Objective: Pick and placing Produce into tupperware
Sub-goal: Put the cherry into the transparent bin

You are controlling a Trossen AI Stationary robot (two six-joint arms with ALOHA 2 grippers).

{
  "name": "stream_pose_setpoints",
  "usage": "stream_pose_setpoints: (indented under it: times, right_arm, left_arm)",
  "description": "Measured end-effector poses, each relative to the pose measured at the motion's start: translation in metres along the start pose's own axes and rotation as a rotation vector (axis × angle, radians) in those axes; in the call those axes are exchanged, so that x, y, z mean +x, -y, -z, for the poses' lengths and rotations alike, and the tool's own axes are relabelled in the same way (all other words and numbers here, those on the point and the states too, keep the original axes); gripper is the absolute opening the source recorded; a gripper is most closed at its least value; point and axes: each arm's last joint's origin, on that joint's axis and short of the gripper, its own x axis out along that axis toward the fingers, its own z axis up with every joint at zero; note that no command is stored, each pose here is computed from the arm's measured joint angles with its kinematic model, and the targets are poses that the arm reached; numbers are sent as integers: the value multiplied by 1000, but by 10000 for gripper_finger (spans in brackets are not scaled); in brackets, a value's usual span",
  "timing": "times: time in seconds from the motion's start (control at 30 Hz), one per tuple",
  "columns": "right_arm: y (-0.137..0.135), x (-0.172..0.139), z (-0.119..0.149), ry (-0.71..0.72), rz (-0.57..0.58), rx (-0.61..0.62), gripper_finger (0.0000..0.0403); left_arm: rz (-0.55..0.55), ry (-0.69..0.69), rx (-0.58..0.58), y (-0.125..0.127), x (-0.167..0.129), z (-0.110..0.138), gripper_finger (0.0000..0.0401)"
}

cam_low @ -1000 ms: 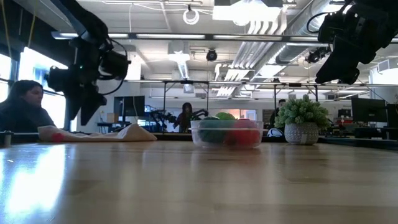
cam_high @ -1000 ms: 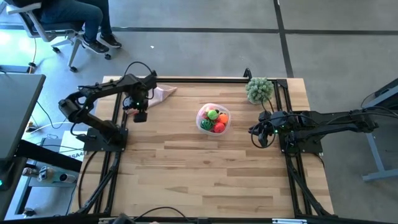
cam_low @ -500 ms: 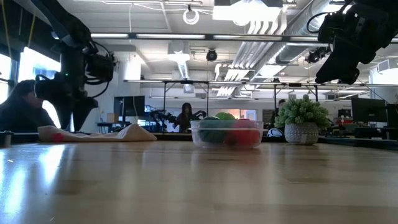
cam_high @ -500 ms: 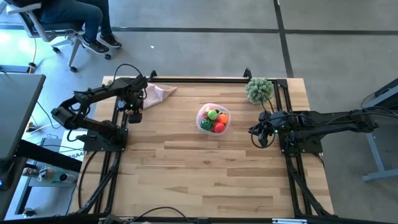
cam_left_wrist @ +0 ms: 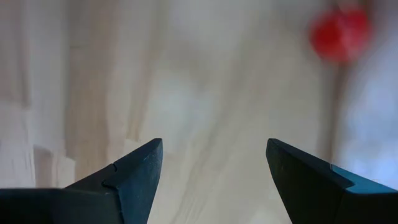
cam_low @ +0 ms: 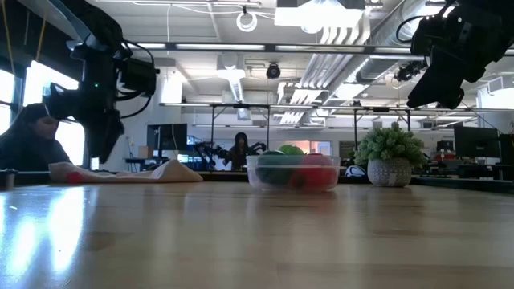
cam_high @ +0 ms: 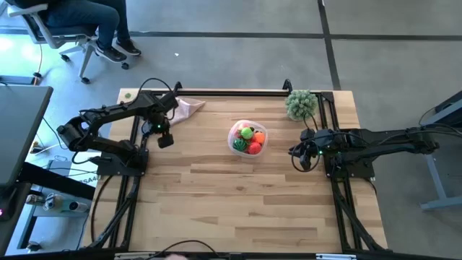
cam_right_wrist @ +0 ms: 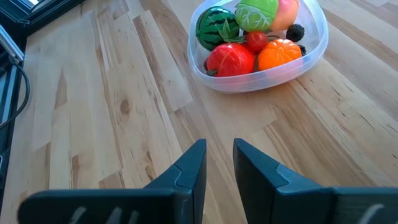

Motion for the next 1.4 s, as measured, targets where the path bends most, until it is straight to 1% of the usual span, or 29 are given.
stream_pose_setpoints:
  times: [0.1,0.17,0.2,0.27,0.3,0.4,0.43,0.47,0.53,0.7,0.77,0.83,0.9,1.03,1.1,1.17,1.23,1.33,1.4]
  right_arm:
    - [0,0,0,0,0,0,71]
    - [0,0,0,0,0,0,71]
    - [0,0,0,0,0,0,71]
    - [0,0,0,0,0,0,71]
    - [0,0,0,0,0,0,71]
    - [0,0,0,0,0,0,71]
    - [0,0,0,0,0,0,71]
    - [0,0,0,0,0,0,71]
    - [0,0,0,0,0,0,71]
    - [0,0,0,1,-1,0,71]
    - [0,0,0,1,-1,0,71]
    - [0,0,0,1,-1,0,71]
    - [0,0,0,1,-1,0,71]
    - [0,0,0,1,0,0,71]
    - [0,0,0,1,-1,0,71]
    - [0,0,0,1,-1,0,71]
    - [0,0,0,1,-1,0,71]
    - [0,0,0,1,-1,0,71]
    - [0,0,0,1,0,0,71]
  left_arm:
    - [56,-66,273,4,0,8,276]
    - [121,-104,464,7,-1,13,276]
    - [160,-125,536,9,-2,17,276]
    - [236,-156,643,13,-4,23,276]
    - [256,-167,685,14,-5,25,276]
    - [304,-203,779,15,-6,30,276]
    - [316,-230,795,14,-7,33,276]
    - [325,-246,766,13,-7,36,276]
    - [317,-239,620,4,-7,39,276]
    - [187,-174,252,-31,-4,40,276]
    - [179,-157,146,-39,-5,39,276]
    - [196,-150,63,-45,-9,36,276]
    - [221,-137,14,-50,-16,30,276]
    - [268,-73,-23,-55,-37,5,276]
    - [260,-53,-21,-58,-42,-4,276]
    - [217,-6,-20,-61,-45,-15,276]
    - [160,6,-28,-63,-40,-21,276]
    - [74,-13,-52,-63,-25,-24,276]
    - [77,-26,-50,-61,-12,-25,276]
